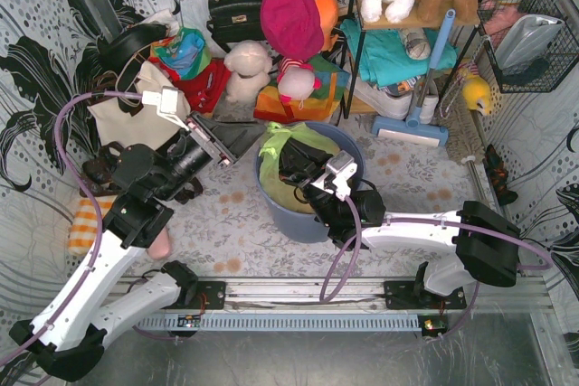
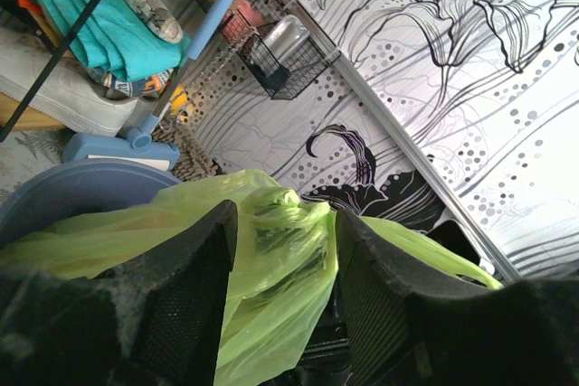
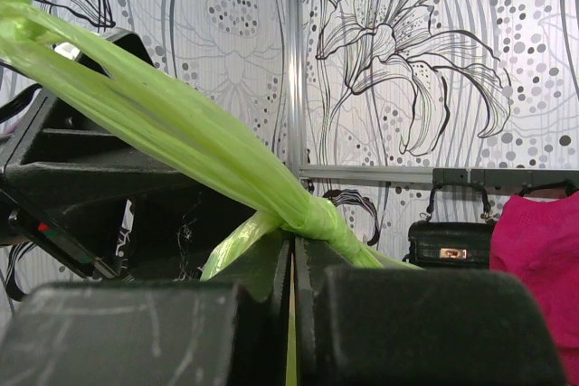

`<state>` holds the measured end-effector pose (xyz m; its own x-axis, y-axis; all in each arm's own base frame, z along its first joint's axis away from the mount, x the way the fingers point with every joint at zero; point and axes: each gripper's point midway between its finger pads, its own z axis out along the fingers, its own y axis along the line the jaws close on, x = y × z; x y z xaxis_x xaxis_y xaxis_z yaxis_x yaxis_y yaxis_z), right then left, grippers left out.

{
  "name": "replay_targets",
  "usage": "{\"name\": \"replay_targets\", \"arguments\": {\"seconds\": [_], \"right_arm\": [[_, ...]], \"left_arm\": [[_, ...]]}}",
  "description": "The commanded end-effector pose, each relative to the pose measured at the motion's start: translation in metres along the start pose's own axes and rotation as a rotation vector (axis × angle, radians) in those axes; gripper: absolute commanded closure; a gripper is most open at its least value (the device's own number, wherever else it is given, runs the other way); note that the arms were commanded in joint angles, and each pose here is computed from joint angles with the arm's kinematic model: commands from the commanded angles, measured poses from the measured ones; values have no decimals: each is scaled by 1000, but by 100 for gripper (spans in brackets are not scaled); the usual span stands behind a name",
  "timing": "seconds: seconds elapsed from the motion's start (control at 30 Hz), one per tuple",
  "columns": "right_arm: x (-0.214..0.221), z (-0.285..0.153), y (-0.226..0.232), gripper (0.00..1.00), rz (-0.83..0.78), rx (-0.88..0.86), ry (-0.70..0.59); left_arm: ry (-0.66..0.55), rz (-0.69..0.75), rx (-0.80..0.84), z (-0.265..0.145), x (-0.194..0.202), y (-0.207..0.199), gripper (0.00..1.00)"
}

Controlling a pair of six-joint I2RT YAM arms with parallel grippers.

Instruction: Tie the trash bag

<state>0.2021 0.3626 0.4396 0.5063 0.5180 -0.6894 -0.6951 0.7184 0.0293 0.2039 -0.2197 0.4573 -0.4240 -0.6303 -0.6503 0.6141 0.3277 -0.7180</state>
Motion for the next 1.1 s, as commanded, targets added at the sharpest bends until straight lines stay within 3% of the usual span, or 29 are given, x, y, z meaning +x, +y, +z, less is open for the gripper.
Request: {"name": "replay_targets", "arguments": {"seconds": [0.0, 0.23, 0.3, 0.73, 0.9, 1.07], "right_arm": [[-36, 6, -6, 100, 71, 21, -120], [-37, 9, -7, 100, 57, 30, -123], [-36, 10, -8, 100, 46, 38, -122], [-33, 20, -14, 100, -8, 89, -120], [-34, 20, -13, 100, -2, 86, -121], [-34, 19, -13, 100, 9, 79, -122]], "left_arm": [[-57, -11, 18, 1, -14, -9, 44], [77, -57, 165, 3, 13, -28, 43], [121, -71, 201, -1, 22, -32, 49], [264, -130, 294, -18, 56, -35, 55], [255, -93, 271, -18, 52, -35, 55], [198, 15, 168, -11, 30, -31, 48]]}}
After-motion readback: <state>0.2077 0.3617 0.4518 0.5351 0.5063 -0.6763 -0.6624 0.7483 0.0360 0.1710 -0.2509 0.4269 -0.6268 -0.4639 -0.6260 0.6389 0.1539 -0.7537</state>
